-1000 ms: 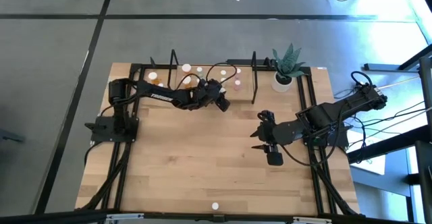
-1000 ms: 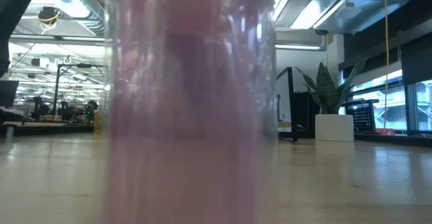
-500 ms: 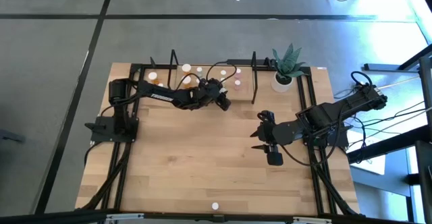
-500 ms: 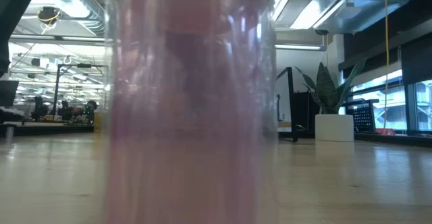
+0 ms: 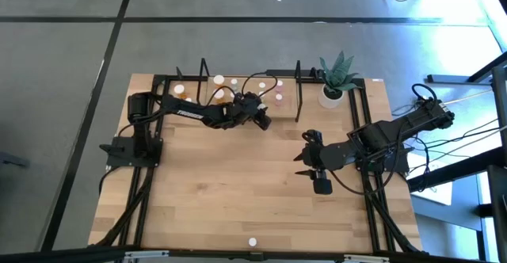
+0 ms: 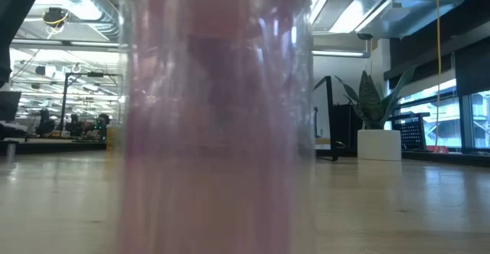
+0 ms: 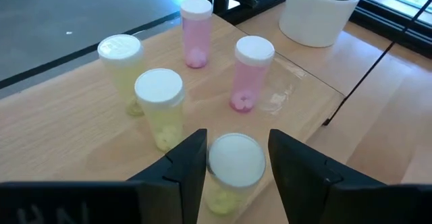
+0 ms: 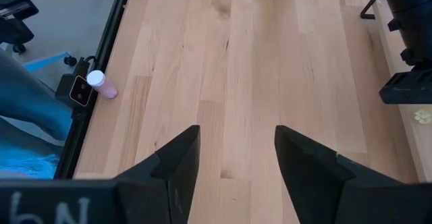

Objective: Pick and place medicine bottles onto shelf by color
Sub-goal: Put the yellow pill bottle on the shelf aligned with the other yellow pill bottles, then put the pink pill bottle on the shelf aligned with the other pink pill bottles

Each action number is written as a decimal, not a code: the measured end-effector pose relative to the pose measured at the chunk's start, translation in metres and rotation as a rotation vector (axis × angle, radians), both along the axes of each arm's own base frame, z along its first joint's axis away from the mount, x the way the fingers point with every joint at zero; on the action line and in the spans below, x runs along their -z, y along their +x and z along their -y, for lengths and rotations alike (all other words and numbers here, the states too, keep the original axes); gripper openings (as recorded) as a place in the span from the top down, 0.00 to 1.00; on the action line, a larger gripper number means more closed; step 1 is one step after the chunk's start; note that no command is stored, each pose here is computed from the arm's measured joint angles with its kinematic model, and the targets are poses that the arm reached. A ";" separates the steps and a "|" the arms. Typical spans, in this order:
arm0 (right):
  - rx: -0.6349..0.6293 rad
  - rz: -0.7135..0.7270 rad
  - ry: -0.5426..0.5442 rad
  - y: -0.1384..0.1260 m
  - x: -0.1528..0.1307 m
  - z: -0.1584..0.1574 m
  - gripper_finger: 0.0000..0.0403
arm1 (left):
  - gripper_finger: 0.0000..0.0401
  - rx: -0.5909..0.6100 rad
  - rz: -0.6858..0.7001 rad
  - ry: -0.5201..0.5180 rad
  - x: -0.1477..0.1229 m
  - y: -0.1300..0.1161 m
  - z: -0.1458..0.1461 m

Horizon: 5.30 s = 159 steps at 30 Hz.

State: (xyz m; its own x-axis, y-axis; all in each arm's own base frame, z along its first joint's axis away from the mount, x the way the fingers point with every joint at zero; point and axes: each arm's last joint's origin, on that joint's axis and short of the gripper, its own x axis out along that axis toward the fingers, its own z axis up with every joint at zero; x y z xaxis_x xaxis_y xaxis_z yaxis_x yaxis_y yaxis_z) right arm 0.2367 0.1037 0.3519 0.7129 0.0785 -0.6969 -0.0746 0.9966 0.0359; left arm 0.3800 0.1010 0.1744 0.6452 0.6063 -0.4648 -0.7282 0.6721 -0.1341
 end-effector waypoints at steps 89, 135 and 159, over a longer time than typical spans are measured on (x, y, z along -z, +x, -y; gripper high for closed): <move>-0.133 0.182 0.246 0.061 0.037 -0.083 0.52 | 0.62 0.900 -0.033 -0.152 -0.145 -0.217 0.292; -0.364 0.133 0.185 0.106 0.107 -0.110 0.61 | 0.62 0.858 -0.051 -0.138 -0.143 -0.212 0.286; -0.578 0.265 0.005 0.121 0.131 -0.124 0.35 | 0.62 0.860 -0.056 -0.134 -0.142 -0.212 0.286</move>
